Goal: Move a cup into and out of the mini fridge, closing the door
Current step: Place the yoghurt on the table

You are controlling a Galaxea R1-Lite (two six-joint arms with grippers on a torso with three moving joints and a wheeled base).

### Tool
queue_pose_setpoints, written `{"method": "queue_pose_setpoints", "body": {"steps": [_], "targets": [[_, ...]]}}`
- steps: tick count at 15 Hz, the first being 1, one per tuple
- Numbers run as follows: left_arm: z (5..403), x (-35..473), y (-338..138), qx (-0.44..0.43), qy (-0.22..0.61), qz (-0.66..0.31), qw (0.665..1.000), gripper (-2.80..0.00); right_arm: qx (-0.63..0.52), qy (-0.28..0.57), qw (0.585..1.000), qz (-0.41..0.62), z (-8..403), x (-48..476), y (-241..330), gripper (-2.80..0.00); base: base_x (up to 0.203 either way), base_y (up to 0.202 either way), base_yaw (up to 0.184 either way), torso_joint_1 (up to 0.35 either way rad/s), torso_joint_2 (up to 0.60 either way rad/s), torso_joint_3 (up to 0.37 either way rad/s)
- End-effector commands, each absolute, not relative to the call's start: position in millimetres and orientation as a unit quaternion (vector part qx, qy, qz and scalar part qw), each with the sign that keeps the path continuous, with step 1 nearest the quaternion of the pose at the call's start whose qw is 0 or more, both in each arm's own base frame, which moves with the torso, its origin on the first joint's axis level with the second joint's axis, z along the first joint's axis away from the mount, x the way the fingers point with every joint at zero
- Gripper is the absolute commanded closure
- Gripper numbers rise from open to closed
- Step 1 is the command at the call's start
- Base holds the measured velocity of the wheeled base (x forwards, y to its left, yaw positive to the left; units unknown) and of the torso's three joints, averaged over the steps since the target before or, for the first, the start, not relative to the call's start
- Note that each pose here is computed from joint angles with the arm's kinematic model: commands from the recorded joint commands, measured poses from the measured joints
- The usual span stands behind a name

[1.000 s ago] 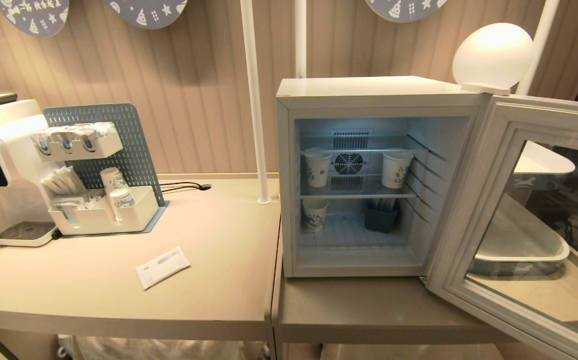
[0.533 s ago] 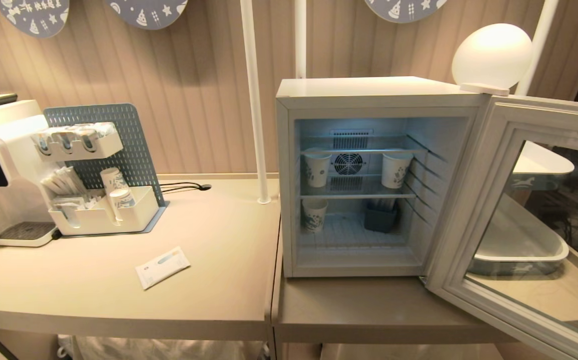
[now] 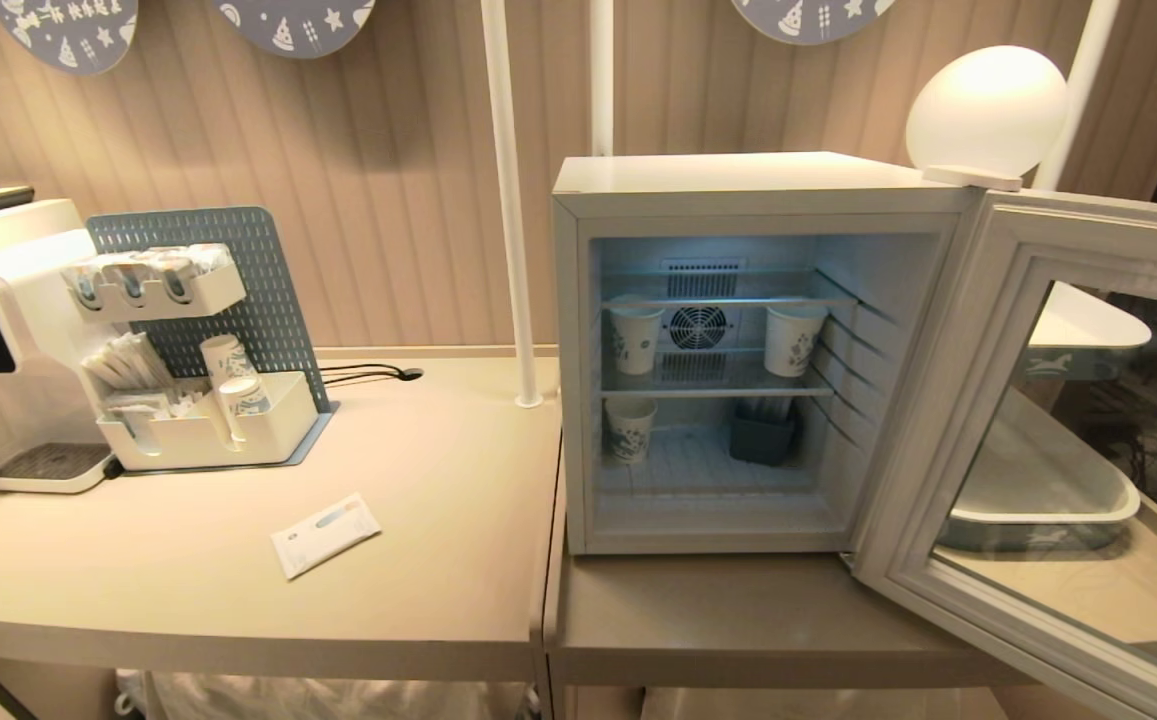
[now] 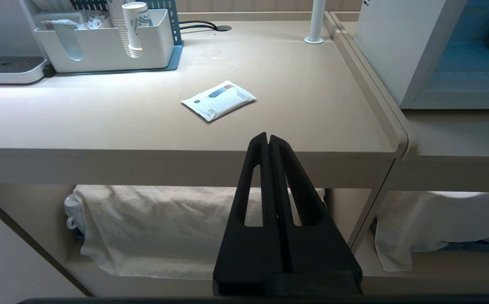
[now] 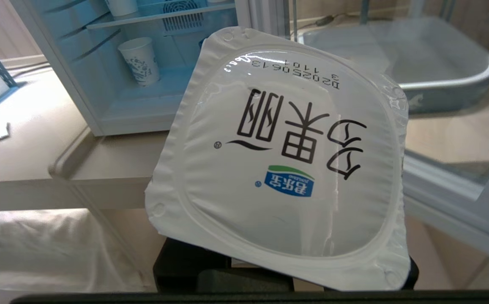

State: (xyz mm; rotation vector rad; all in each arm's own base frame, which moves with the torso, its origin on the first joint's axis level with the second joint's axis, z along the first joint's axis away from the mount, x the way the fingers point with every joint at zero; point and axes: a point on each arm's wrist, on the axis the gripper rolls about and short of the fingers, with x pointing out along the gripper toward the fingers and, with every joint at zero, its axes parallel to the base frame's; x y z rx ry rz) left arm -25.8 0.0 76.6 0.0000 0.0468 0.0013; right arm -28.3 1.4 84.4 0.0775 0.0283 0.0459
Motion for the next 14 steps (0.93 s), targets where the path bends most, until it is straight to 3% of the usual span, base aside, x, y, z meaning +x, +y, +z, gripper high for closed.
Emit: {"method": "queue_pose_setpoints", "body": {"steps": [1,14], "targets": [[76.6,-25.7,0.0,0.0,0.025,0.002,1.0,0.0,0.007,0.016,1.0,0.022,82.8,-27.8,1.3,0.0,0.0,0.0,0.0,0.0,0.0,0.0],[76.7,-25.7,0.0,-0.001,0.024,0.002,1.0,0.0,-0.031,0.047,0.998,-0.001,75.4,-27.4,0.1,0.0,0.0,0.0,0.0,0.0,0.0,0.0]]}}
